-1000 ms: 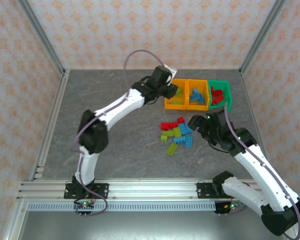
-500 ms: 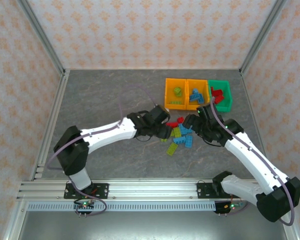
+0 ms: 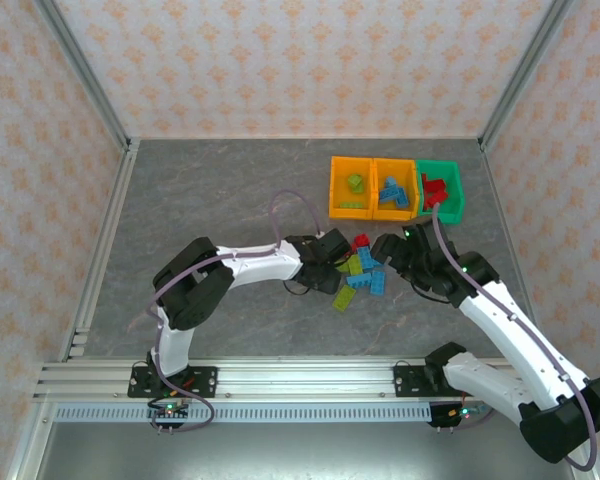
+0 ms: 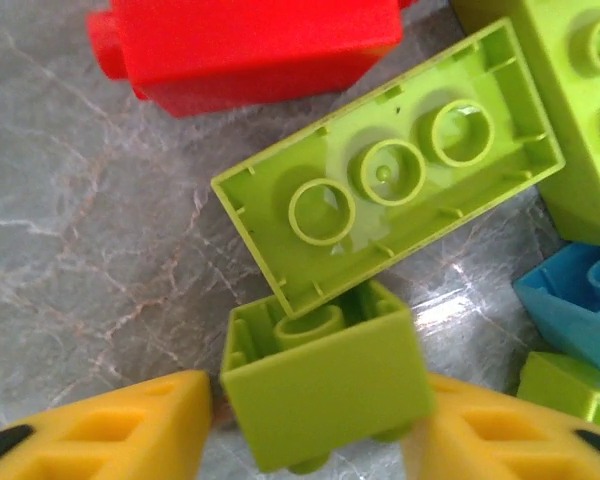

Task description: Sort the legos into containers by color

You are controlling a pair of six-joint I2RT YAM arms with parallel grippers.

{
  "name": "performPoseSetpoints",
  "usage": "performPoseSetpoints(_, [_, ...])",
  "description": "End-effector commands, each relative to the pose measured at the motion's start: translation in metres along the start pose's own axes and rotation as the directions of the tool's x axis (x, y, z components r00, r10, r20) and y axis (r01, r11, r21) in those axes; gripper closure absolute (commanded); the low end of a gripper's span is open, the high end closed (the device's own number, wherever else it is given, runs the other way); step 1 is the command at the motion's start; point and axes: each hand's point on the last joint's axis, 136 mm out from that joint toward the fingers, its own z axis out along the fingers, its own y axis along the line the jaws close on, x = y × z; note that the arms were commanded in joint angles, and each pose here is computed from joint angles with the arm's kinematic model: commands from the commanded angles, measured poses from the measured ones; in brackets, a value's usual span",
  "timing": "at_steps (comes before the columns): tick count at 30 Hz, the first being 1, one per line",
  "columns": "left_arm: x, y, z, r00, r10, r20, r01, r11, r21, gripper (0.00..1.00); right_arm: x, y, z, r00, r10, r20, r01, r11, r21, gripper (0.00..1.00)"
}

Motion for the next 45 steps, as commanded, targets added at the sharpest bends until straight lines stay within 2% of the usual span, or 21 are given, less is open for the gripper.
performPoseSetpoints(1, [-0.014, -0.003, 0.006, 0.999, -0.015, 0.032, 0.015, 1.000, 0.016, 0.55, 0.004, -0.013, 0.002, 1.000, 0.003, 0.005, -0.003, 0.999, 0.050, 0.08])
performPoseSetpoints(5, [-0.015, -0.004, 0.005, 0.999, 0.012, 0.041, -0.013, 1.000, 0.024, 0.60, 0.007, -0.010, 0.006, 1.000, -0.003, -0.018, 0.004, 0.999, 0.039, 0.08])
performPoseSetpoints(10, [-0.020, -0.004, -0.006, 0.997, 0.041, 0.065, -0.043, 0.999, 0.025, 0.72, 0.008, -0.005, 0.012, 0.999, -0.002, -0.037, 0.003, 0.999, 0.032, 0.09])
performPoseSetpoints(13, [-0.025, -0.007, -0.024, 0.994, 0.057, 0.089, -0.061, 0.997, 0.042, 0.72, 0.008, -0.005, 0.012, 0.999, -0.002, -0.038, 0.003, 0.999, 0.032, 0.08])
performPoseSetpoints(17, [-0.046, -0.017, -0.073, 0.981, 0.079, 0.176, -0.093, 0.993, 0.073, 0.72, 0.006, -0.005, 0.011, 1.000, -0.001, -0.027, 0.002, 0.999, 0.036, 0.09])
performPoseSetpoints(20, [-0.080, -0.018, -0.099, 0.955, 0.100, 0.281, -0.114, 0.993, 0.035, 0.71, 0.002, 0.000, 0.010, 1.000, 0.006, -0.013, -0.006, 1.000, 0.020, 0.09])
performPoseSetpoints(23, [-0.120, -0.015, -0.102, 0.945, 0.094, 0.314, -0.105, 0.994, 0.018, 0.72, -0.002, 0.003, 0.008, 1.000, 0.015, 0.000, -0.015, 1.000, 0.009, 0.09])
performPoseSetpoints(28, [-0.199, 0.000, -0.080, 0.926, 0.027, 0.376, -0.033, 0.999, 0.009, 0.72, -0.004, 0.006, 0.003, 1.000, 0.024, 0.005, -0.024, 1.000, -0.002, 0.09])
performPoseSetpoints(33, [-0.263, 0.001, -0.058, 0.916, 0.068, 0.394, -0.075, 0.997, 0.004, 0.71, -0.005, 0.007, -0.002, 0.999, 0.035, 0.011, -0.035, 0.999, -0.012, 0.09])
performPoseSetpoints(36, [-0.290, 0.000, -0.062, 0.887, 0.070, 0.456, -0.086, 0.996, 0.014, 0.68, -0.004, 0.005, -0.004, 0.999, 0.045, 0.016, -0.045, 0.999, -0.015, 0.09])
performPoseSetpoints(41, [-0.303, -0.002, -0.081, 0.853, 0.081, 0.515, -0.109, 0.994, 0.025, 0.44, -0.002, 0.000, 0.000, 0.998, 0.060, 0.024, -0.060, 0.998, -0.007, 0.09])
performPoseSetpoints(45, [-0.299, -0.006, -0.112, 0.843, 0.092, 0.531, -0.133, 0.990, 0.040, 0.43, -0.002, 0.000, 0.004, 0.998, 0.064, 0.022, -0.064, 0.998, -0.003, 0.09])
